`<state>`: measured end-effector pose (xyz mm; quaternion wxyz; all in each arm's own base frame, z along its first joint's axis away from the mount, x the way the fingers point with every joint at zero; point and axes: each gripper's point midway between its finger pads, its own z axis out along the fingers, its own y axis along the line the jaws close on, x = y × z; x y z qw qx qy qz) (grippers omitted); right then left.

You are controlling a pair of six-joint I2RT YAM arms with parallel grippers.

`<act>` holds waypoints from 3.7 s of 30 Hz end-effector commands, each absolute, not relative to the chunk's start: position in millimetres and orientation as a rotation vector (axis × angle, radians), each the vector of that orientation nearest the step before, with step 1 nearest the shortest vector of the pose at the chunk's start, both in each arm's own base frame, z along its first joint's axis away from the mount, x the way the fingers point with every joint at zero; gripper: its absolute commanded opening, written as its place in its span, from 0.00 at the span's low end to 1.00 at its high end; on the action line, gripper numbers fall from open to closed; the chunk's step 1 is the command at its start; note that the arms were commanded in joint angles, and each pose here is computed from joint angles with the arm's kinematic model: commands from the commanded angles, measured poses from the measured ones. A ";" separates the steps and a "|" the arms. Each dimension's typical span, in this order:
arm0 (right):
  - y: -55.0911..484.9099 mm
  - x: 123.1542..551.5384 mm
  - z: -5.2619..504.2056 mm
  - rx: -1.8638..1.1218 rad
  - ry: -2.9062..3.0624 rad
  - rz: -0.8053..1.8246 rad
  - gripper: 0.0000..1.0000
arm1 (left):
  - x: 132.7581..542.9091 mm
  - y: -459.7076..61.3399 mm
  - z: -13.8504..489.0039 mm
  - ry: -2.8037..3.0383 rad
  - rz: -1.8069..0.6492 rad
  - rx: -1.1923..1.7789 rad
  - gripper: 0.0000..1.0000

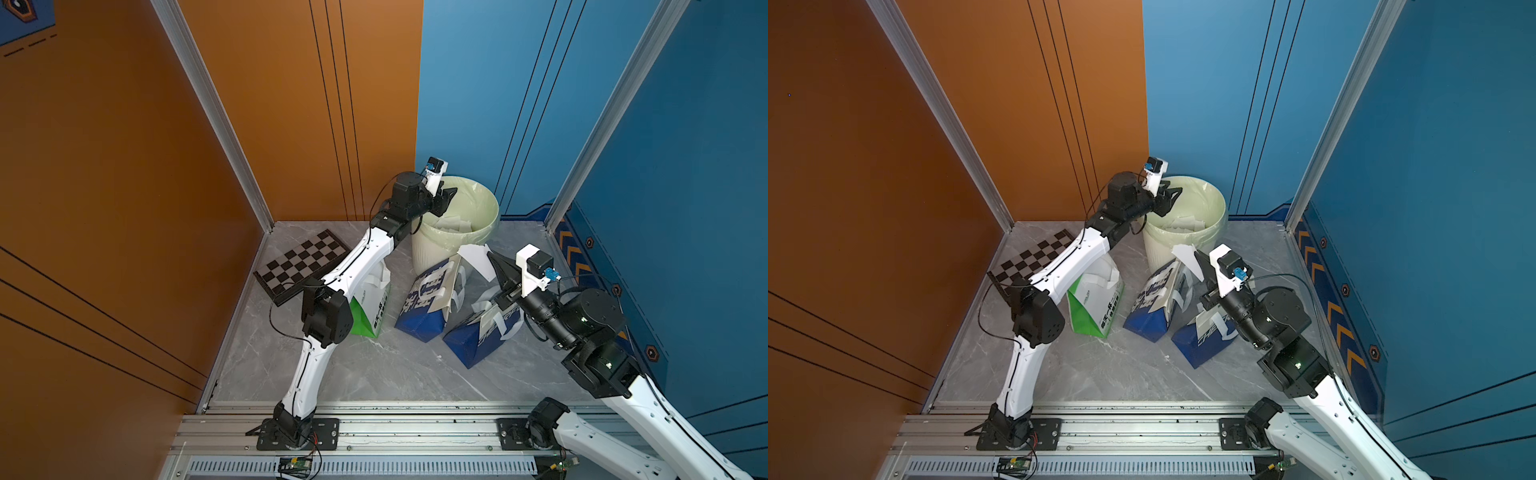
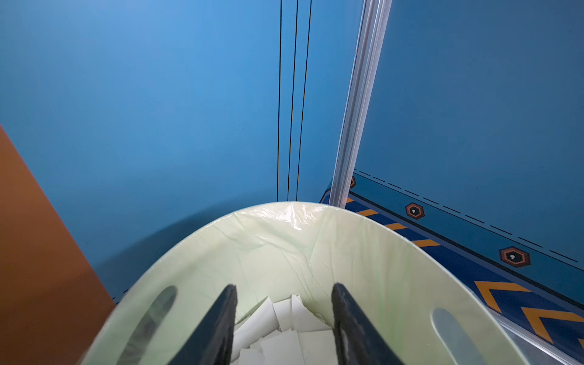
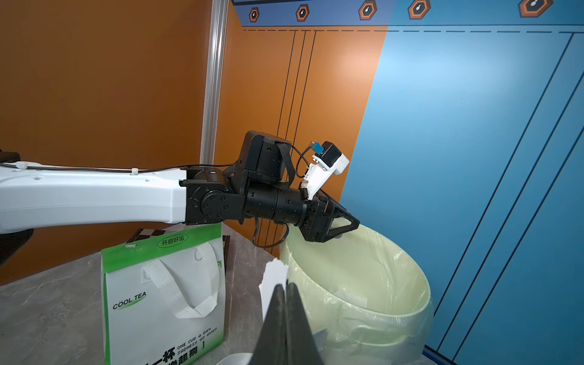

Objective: Shred takeout receipts and throw away
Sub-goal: Place the takeout receipt in the trash bin, then shred the takeout receipt.

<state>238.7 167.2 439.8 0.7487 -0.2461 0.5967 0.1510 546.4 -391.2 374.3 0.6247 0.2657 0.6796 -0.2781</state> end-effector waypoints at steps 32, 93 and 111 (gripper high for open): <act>220.8 245.7 448.6 -0.543 1.288 1.039 0.00 | 257.5 -321.3 446.7 1.372 -1.398 0.776 0.72; 268.1 210.6 395.3 -0.970 1.513 0.993 0.00 | 209.5 -311.8 391.7 1.373 -1.196 1.152 0.00; 289.4 170.3 389.7 -1.336 1.116 0.451 0.00 | 269.9 -294.6 397.9 1.753 -1.389 0.594 0.00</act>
